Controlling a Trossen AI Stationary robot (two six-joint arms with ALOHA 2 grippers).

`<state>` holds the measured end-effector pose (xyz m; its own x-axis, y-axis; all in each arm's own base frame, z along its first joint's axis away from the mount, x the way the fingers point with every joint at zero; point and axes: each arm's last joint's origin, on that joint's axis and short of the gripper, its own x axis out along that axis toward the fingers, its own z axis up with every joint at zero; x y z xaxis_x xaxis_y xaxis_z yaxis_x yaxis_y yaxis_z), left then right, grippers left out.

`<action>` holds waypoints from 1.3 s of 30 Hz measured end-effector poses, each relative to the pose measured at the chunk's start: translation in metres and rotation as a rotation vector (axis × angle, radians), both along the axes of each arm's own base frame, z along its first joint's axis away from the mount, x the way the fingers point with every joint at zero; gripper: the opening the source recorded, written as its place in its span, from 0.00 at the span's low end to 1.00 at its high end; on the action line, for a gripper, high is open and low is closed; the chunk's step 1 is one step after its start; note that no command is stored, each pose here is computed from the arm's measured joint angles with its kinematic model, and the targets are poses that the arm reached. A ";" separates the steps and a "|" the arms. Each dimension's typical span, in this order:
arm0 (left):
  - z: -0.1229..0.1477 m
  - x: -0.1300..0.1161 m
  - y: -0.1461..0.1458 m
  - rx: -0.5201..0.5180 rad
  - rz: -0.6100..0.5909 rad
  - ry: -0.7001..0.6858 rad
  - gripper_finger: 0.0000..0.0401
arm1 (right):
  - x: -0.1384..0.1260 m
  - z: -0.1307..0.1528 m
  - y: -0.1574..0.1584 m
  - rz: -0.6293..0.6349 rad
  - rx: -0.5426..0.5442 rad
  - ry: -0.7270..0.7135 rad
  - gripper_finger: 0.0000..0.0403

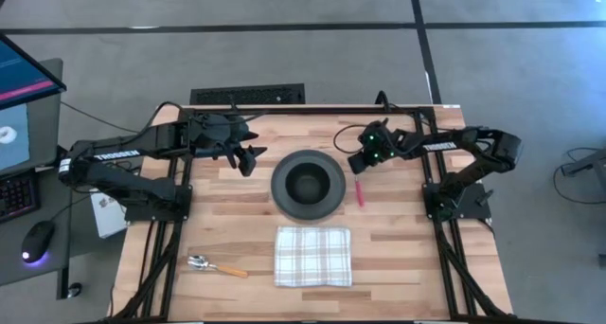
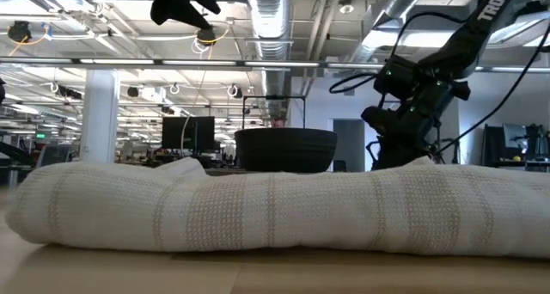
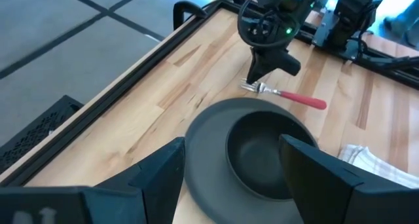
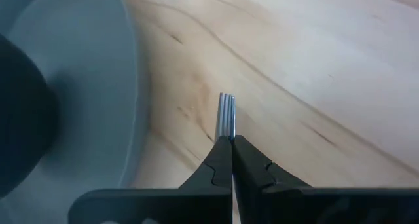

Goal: Set table place
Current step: Move the red fork to the right of the black plate

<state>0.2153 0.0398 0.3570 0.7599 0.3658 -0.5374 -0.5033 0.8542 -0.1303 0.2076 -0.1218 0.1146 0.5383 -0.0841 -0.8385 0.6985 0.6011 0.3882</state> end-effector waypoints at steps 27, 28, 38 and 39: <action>0.000 0.000 0.000 0.000 -0.001 0.002 0.59 | 0.003 -0.003 0.015 -0.156 0.069 0.067 0.08; 0.000 0.000 0.000 0.000 -0.001 0.002 0.59 | 0.003 -0.003 0.015 -0.164 0.075 0.069 0.08; 0.000 0.000 0.000 0.000 -0.001 0.002 0.59 | 0.002 -0.004 0.016 -0.229 0.127 0.077 0.10; 0.000 0.000 0.000 0.000 0.000 0.002 0.59 | 0.001 -0.004 0.016 -0.235 0.130 0.077 0.10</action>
